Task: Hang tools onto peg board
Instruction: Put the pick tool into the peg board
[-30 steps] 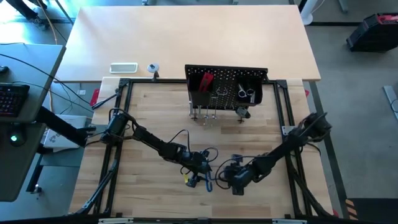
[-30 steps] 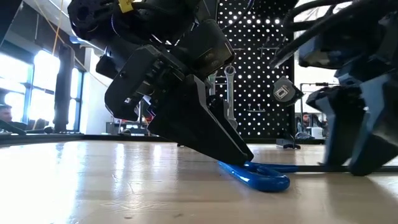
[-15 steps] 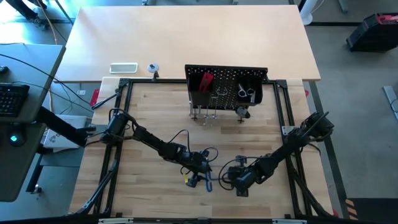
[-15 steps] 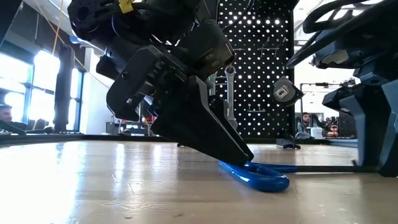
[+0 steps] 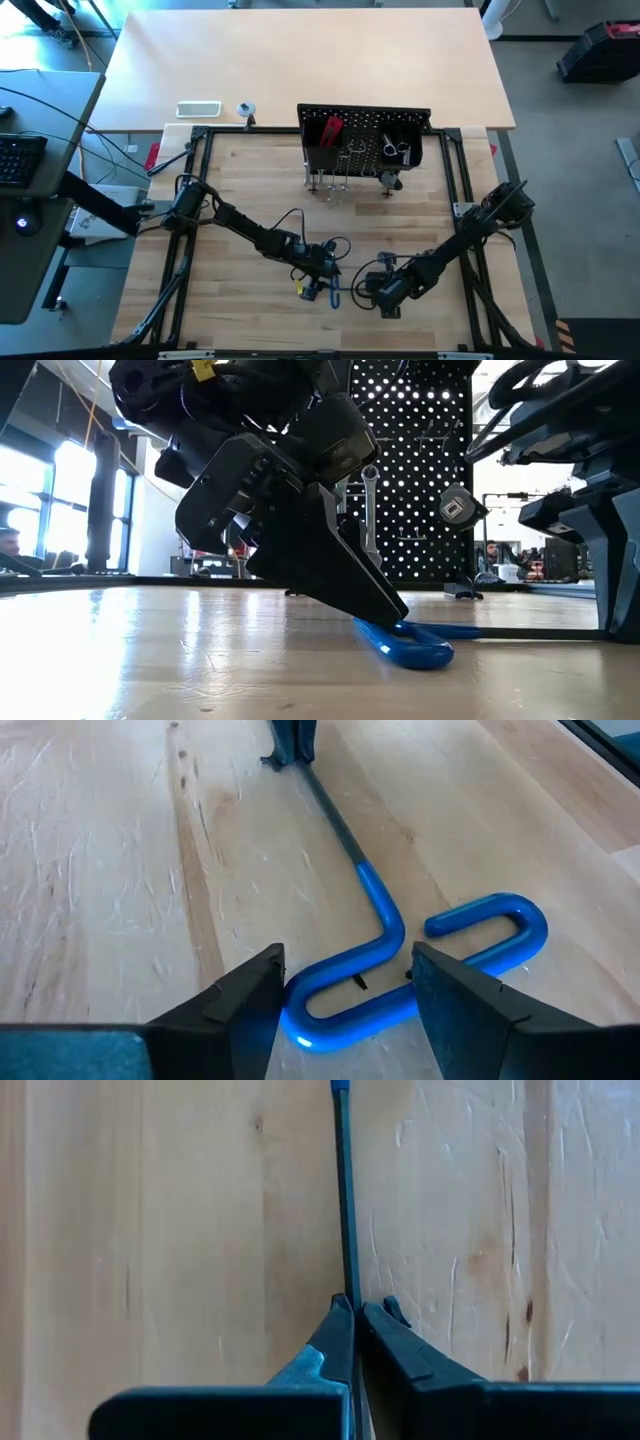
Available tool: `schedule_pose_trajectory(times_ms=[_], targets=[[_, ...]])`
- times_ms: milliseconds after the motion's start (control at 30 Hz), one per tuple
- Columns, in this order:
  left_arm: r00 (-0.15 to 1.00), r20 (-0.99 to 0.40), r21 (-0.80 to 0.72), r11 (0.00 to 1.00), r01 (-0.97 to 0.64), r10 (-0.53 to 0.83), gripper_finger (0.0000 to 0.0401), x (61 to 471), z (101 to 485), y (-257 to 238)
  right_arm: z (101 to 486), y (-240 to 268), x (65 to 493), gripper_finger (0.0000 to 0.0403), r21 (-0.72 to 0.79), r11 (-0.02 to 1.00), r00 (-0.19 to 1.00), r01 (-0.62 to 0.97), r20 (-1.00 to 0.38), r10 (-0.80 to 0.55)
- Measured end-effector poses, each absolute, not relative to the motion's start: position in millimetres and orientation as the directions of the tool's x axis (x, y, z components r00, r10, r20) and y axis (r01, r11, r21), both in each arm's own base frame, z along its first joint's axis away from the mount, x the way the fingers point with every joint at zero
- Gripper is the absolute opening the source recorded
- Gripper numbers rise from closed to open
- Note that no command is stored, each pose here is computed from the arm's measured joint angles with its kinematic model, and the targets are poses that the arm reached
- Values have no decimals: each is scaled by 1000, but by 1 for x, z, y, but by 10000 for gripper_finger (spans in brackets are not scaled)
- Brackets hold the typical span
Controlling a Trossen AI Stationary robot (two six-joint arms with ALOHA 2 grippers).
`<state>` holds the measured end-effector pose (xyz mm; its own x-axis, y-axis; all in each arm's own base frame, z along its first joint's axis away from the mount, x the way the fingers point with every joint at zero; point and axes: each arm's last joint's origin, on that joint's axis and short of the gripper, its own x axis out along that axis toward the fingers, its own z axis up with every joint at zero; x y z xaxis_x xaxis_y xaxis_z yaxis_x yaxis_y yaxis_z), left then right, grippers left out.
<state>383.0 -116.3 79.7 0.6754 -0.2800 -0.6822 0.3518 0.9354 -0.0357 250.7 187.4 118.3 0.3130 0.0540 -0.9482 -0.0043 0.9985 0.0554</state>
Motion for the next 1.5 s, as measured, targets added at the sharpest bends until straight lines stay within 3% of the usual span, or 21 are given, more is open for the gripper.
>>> schedule_pose_trajectory(times_ms=[300,467,767,1267,1500], targets=[[642,-729,-44,952,302,-237,215,373,109,-98,131,193,252,0,-18,999,285,-27,-959,-10],[635,-734,-83,960,268,-241,224,362,107,-91,140,196,250,2,-92,995,256,-33,-963,-80],[764,-535,-233,932,276,-360,230,353,101,-97,150,202,255,1,-116,993,308,-38,-946,-99],[825,-389,-198,911,360,-411,230,374,123,-90,153,201,257,0,-118,992,320,-38,-942,-100],[797,-458,-164,918,361,-395,230,399,113,-103,153,200,258,0,-118,992,323,-36,-941,-100]])
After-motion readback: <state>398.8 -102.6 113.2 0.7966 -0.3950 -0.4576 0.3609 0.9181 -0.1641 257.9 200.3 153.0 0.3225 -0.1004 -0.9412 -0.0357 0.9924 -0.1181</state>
